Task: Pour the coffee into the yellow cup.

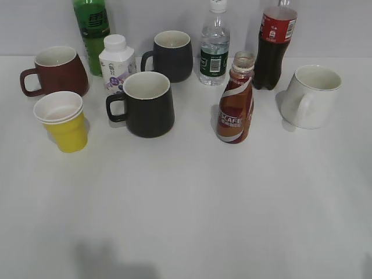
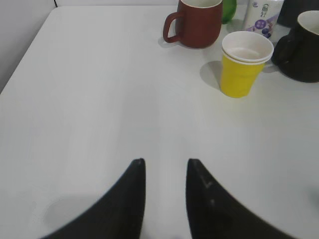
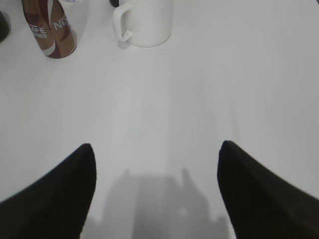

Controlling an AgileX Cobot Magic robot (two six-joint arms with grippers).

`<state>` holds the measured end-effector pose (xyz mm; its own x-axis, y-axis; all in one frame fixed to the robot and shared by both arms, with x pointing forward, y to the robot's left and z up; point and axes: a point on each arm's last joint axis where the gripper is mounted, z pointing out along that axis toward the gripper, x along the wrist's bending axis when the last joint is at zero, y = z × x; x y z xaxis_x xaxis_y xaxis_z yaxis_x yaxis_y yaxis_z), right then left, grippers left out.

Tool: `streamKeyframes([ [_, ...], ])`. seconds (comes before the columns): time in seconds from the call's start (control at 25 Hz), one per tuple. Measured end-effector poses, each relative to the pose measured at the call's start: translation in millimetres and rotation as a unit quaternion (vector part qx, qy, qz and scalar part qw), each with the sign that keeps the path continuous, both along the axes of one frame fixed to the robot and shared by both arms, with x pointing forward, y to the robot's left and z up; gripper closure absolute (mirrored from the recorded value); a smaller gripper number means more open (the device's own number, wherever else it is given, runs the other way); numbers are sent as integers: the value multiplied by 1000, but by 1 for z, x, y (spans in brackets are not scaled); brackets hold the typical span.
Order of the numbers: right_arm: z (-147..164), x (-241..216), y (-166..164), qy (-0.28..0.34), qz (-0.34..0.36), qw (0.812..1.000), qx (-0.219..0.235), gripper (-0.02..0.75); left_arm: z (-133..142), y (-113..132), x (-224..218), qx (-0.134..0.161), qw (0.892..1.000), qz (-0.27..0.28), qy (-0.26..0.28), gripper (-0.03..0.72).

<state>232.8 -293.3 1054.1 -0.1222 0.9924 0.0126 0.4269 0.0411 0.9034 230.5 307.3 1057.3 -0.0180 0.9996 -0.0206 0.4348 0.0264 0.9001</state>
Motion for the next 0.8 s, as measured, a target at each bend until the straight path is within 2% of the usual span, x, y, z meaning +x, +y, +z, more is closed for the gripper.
streamKeyframes([
  [0.8, 0, 0, 0, 0, 0, 1000, 0, 169, 0, 0, 0, 0, 1000, 0, 0, 463],
])
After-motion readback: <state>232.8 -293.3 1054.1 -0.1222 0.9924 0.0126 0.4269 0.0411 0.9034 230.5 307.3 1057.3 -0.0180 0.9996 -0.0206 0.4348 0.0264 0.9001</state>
